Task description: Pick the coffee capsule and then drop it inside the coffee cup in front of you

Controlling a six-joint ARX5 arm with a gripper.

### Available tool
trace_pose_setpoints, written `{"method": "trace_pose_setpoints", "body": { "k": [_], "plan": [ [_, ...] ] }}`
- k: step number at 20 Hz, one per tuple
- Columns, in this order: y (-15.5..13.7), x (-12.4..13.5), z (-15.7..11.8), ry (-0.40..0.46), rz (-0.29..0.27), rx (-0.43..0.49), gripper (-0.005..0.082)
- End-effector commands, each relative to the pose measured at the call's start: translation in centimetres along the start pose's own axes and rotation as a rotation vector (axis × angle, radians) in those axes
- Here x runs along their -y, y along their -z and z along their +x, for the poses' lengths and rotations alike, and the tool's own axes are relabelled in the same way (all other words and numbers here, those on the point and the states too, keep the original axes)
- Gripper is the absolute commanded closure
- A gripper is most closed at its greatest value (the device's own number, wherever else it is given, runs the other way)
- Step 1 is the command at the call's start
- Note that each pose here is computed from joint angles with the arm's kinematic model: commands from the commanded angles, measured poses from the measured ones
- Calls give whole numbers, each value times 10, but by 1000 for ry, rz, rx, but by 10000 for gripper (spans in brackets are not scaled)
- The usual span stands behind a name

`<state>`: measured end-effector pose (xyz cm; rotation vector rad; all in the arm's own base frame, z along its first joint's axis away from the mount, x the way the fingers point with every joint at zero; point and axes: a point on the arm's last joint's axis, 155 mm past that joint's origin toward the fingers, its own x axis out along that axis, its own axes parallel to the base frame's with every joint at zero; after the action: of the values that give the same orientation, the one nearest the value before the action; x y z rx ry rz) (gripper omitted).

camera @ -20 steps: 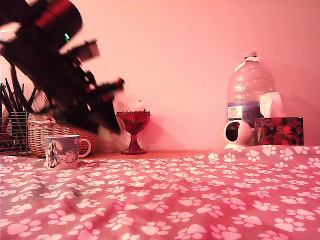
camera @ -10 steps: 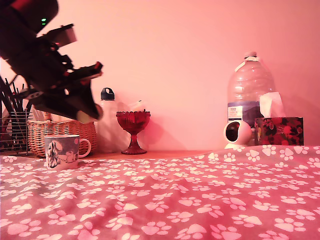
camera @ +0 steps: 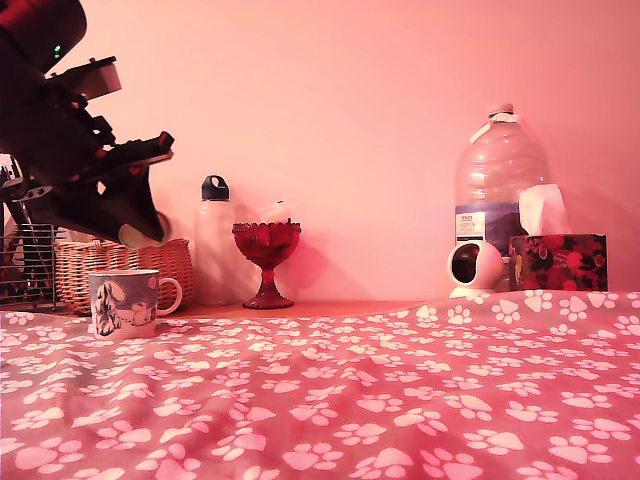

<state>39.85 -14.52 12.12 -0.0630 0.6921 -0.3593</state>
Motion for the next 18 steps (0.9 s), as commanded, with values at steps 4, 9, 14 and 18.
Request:
{"method": "trace_pose_setpoints", "body": {
  "k": [4, 9, 14, 18],
  "plan": [
    [-5, -9, -5, -16, -3, 19, 537],
    [-8, -17, -8, -31, 0, 26, 537],
    [-17, -27, -14, -51, -13, 57, 537],
    [-20, -38, -16, -72, -23, 69, 537]
  ]
}}
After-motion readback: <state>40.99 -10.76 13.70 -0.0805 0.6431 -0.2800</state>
